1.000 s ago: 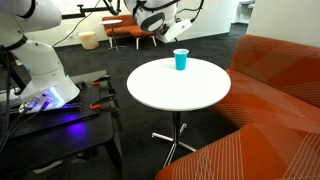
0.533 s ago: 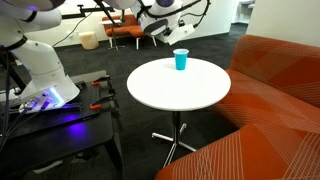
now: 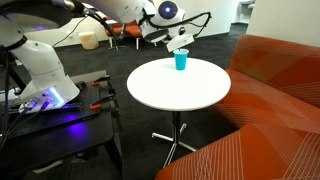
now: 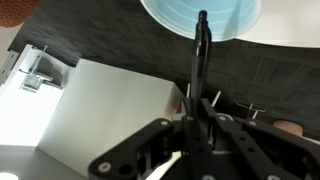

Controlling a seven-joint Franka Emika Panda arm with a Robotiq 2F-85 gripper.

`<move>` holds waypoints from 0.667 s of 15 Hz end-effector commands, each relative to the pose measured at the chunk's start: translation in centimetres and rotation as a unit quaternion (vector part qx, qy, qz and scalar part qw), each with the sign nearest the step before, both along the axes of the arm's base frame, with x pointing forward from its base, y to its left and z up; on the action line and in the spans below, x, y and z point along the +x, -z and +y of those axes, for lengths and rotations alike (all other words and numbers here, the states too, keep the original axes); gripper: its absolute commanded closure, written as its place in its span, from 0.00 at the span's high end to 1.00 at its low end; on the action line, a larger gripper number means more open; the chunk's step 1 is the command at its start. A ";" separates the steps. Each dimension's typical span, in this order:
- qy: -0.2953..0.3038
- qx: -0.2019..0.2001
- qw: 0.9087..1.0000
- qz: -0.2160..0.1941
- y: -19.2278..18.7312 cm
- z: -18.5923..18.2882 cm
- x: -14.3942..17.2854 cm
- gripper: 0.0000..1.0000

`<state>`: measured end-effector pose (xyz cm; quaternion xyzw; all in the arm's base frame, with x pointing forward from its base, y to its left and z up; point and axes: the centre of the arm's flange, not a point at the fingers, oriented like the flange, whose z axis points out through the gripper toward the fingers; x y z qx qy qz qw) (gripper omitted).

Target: Put the pen inside the light blue cup

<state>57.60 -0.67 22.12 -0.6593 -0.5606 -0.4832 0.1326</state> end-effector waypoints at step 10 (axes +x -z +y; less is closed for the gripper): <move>0.035 0.050 0.998 0.027 4.9 -2.4 -1.0 0.03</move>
